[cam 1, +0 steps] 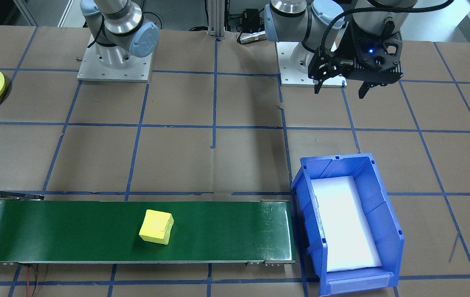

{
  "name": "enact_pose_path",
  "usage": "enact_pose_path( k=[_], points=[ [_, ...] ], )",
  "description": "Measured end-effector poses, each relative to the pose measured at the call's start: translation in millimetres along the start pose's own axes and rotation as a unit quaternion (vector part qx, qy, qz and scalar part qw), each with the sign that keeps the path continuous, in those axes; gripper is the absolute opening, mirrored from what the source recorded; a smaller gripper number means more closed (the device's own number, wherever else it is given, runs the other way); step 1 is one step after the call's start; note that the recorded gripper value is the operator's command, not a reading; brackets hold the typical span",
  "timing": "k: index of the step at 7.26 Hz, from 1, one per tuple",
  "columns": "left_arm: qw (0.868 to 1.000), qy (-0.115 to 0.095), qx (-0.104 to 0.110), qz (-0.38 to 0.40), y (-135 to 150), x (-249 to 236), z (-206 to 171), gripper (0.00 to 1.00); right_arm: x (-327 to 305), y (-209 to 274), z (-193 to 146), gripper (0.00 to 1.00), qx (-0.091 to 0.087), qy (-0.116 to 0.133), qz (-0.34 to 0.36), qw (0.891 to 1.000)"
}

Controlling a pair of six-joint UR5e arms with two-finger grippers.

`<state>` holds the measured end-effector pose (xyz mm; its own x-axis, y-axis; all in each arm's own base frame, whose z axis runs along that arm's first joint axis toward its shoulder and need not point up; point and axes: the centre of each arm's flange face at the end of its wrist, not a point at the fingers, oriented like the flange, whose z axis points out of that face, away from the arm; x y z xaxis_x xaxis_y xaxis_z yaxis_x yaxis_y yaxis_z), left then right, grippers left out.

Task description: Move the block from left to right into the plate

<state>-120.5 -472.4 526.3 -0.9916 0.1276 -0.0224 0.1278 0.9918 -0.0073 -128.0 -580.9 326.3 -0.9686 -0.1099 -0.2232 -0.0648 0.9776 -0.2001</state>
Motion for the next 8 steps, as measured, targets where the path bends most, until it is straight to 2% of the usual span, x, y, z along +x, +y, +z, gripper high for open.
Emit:
enact_pose_path(
  k=[1,3,4,6,8],
  points=[
    [1.000,0.000,-0.003,-0.006,0,0,1,1.00,-55,-18,15,1.00,0.011,-0.029,0.015,0.999],
    [1.000,0.003,-0.009,-0.027,-3,-13,8,1.00,-116,-35,44,1.00,0.012,-0.057,0.025,0.998],
    [0.999,0.003,-0.009,-0.033,-4,-16,9,1.00,-126,-37,54,1.00,0.009,-0.062,0.042,0.997],
    [0.999,0.002,-0.002,-0.042,-6,-24,8,1.00,-128,-42,66,1.00,0.017,-0.062,0.060,0.996],
    [0.999,0.002,-0.003,-0.054,-7,-37,10,1.00,-124,-45,77,1.00,0.017,-0.062,0.067,0.996]
  ],
)
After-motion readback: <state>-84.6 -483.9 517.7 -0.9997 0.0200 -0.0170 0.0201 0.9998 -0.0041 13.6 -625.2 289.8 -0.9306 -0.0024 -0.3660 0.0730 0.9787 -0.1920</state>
